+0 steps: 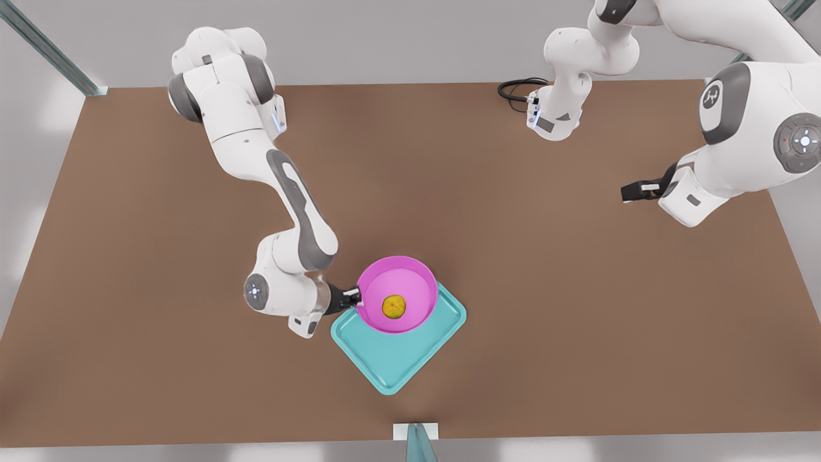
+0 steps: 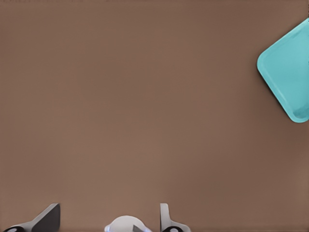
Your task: Place the orange on the plate with the left arm and the plate on the tray with the right arm
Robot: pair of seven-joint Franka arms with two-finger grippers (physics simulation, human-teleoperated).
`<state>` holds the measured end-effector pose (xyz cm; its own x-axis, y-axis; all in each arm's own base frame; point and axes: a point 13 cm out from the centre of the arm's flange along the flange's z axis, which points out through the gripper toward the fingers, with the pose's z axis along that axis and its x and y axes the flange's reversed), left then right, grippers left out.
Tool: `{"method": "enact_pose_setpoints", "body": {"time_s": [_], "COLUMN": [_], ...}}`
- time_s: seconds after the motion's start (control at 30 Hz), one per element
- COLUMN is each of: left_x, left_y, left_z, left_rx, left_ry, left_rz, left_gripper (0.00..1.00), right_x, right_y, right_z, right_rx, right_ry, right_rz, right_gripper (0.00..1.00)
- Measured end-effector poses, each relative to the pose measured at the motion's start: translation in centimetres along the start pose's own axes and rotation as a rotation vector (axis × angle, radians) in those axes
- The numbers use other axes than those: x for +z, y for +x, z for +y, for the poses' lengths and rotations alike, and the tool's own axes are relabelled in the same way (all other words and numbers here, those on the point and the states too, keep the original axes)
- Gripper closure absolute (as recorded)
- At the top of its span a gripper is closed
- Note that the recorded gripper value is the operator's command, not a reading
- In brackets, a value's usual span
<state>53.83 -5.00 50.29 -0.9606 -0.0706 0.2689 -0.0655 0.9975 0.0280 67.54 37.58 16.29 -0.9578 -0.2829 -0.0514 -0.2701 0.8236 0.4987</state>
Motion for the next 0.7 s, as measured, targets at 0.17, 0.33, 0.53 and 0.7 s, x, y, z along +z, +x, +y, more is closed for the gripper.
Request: {"method": "enact_pose_setpoints", "body": {"time_s": [0.17,0.33,0.53,0.7], "left_x": [-0.6,-0.6,-0.5,-0.4], "left_y": [0.2,0.3,0.4,0.5], "left_z": [-0.7,-0.8,-0.8,-0.6], "left_rx": [0.009,0.009,0.006,0.006], "left_ry": [0.001,0.000,-0.006,-0.006], "left_rz": [-0.012,-0.010,-0.001,0.007], "left_gripper": [0.00,0.00,0.00,0.00], "right_x": [1.9,1.9,-8.7,-31.7], "right_y": [-3.0,-4.3,-4.1,3.1], "right_z": [-2.1,-2.5,-3.0,-9.4], "right_rx": [0.042,0.073,0.088,0.019], "right_ry": [0.020,0.030,0.079,0.424], "right_rz": [-0.079,-0.130,-0.189,-0.111], "right_gripper": [0.79,0.00,0.00,0.00]}}
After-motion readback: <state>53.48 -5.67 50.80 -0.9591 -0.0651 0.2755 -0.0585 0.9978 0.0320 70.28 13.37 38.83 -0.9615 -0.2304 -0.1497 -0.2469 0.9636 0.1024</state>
